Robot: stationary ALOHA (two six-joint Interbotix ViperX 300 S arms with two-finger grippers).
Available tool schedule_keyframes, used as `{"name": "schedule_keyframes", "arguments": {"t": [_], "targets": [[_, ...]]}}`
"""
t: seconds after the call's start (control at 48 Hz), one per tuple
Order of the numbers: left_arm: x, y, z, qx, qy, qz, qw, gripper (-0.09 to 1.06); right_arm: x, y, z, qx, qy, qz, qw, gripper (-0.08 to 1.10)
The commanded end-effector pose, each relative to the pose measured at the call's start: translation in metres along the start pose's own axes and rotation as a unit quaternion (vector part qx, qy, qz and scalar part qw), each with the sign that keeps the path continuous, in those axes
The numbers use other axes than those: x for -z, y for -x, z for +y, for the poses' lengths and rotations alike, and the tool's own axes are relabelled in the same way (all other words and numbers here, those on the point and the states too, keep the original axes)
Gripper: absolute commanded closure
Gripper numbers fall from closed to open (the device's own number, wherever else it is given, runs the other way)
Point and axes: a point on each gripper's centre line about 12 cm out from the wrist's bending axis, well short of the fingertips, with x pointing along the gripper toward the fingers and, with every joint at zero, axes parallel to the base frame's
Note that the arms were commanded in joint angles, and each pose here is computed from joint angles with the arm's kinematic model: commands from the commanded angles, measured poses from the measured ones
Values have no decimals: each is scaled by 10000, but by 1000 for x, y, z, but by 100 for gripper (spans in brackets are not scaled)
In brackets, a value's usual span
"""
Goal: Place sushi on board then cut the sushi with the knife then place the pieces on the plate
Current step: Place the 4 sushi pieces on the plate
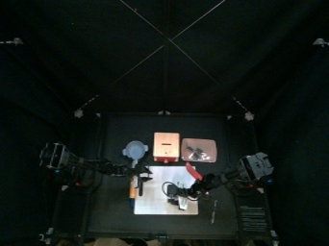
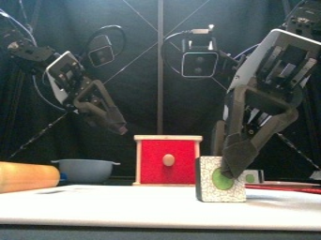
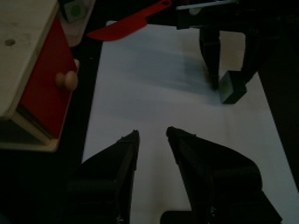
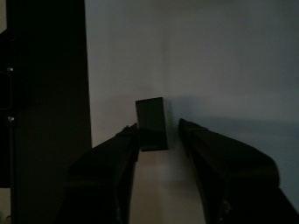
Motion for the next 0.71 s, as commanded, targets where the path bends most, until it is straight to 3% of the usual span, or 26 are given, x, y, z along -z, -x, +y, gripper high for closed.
{"name": "schedule_keyframes", "arguments": {"t": [0.021,0.333,0.708], "targets": [[-6,0,0,-4,-3,-93,10000,23,-12,9,3,-67,-32,-183,9998,36],[-6,0,0,3,-7,-92,10000,23,-10,40,-16,0,-306,-240,9992,39],[-5,1,0,4,0,-69,10000,23,17,117,-75,382,-959,-536,9932,40]]}}
